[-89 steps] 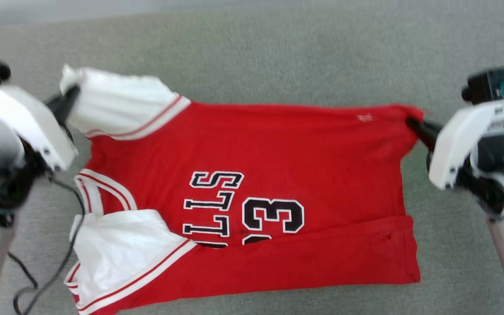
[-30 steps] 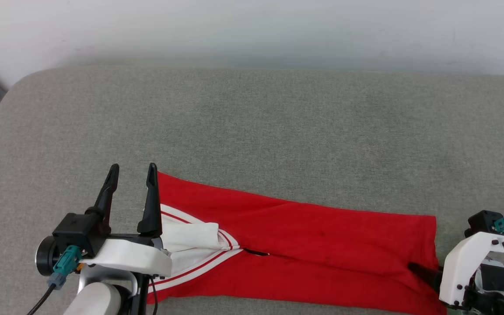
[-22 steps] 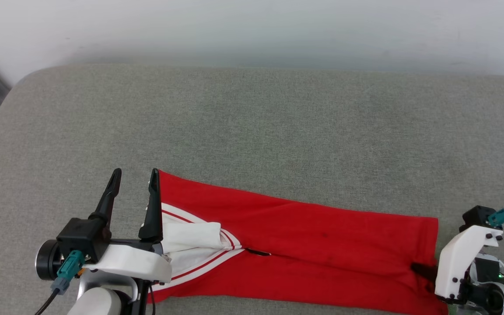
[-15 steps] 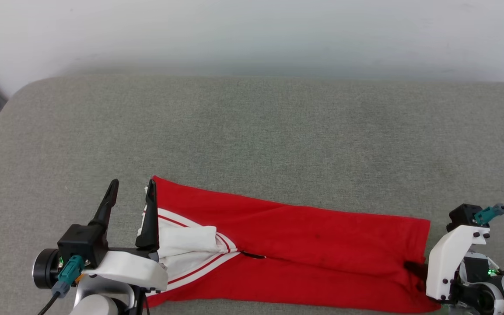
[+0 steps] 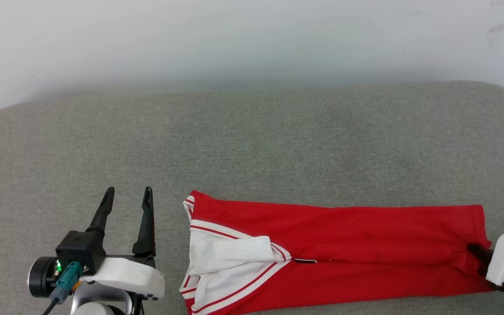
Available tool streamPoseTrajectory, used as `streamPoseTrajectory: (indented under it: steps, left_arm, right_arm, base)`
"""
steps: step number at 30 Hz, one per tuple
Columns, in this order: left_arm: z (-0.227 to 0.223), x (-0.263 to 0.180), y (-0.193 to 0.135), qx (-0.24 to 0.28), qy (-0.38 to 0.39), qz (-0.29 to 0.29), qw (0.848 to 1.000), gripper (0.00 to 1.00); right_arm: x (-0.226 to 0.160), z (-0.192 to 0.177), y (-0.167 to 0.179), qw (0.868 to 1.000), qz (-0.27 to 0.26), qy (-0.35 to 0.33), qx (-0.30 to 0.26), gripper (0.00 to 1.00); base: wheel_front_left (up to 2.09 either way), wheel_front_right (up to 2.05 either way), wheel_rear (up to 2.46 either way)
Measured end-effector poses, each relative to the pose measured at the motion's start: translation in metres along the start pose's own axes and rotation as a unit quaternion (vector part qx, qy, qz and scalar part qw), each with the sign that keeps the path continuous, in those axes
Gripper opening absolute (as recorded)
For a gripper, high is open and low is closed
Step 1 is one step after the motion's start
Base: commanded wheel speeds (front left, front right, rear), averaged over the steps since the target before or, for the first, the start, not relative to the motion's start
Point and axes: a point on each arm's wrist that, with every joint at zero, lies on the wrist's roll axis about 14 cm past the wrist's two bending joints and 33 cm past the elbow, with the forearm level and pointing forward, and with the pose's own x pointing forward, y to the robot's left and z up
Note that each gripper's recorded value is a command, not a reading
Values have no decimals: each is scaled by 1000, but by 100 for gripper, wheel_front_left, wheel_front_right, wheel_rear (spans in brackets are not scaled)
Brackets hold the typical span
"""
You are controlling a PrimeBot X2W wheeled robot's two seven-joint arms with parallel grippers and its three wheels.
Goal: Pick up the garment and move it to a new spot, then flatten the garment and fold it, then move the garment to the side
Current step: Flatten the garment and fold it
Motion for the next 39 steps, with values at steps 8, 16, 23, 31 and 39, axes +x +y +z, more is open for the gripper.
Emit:
streamPoseTrajectory:
  steps: [8, 16, 23, 31, 39]
  left_arm:
    - [-8, 7, -4, -10, 11, -5, 1000, 100]
    - [-12, 12, 0, -10, 15, -2, 1000, 100]
    - [-16, 13, 7, -9, 19, 7, 1000, 100]
    - [-20, 11, 14, -10, 26, 20, 999, 100]
    - [-25, 12, 17, -12, 31, 22, 999, 100]
  right_arm:
    - [0, 0, 47, 974, 130, -1, 184, 0]
    - [-2, 1, 113, 920, 293, 70, 251, 0]
    - [6, -17, 201, 869, 405, 148, 243, 0]
    - [0, -44, 290, 838, 470, 202, 189, 0]
    - [14, -63, 328, 853, 460, 200, 143, 100]
  base:
    - [0, 0, 0]
    - [0, 0, 0]
    - [0, 0, 0]
    - [0, 0, 0]
    - [0, 0, 0]
